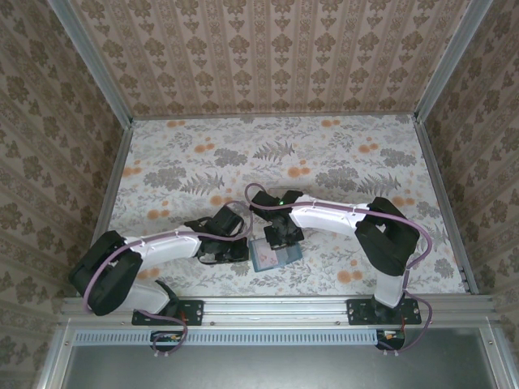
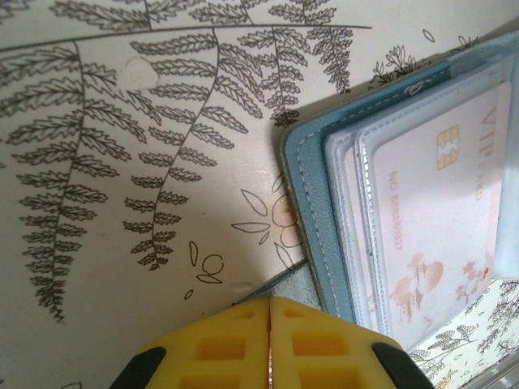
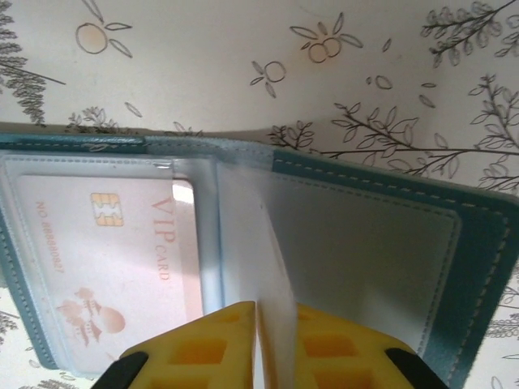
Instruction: Take the credit cards out of the card holder
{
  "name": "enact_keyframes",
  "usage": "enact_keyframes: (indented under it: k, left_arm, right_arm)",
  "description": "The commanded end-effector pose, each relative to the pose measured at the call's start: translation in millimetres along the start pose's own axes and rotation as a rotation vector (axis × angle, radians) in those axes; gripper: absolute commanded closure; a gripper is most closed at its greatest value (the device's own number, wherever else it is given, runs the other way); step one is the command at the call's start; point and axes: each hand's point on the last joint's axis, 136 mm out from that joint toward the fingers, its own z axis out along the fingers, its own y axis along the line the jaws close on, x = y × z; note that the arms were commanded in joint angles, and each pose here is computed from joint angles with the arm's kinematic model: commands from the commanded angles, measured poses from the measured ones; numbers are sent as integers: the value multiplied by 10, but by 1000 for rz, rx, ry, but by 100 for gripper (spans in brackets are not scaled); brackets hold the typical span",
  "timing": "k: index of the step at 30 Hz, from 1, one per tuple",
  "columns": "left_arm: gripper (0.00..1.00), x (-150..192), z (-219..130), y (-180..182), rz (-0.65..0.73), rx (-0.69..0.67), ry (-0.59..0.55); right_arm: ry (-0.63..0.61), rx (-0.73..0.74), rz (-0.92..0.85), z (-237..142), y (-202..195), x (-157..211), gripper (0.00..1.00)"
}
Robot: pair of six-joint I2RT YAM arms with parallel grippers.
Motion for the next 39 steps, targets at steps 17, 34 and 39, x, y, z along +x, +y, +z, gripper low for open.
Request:
enact_keyframes:
  k: [17, 34, 39]
  left_arm:
    - [92, 1, 55, 250, 4, -118, 47]
    - [91, -201, -218, -16, 20, -56, -46]
    - [90, -262, -340, -115, 16, -19, -92]
  right_arm:
    - [29, 165, 9, 96, -514, 155, 65]
    - [-23, 104, 5, -183, -426, 78, 61]
    - [-29, 74, -1, -246, -381, 77, 60]
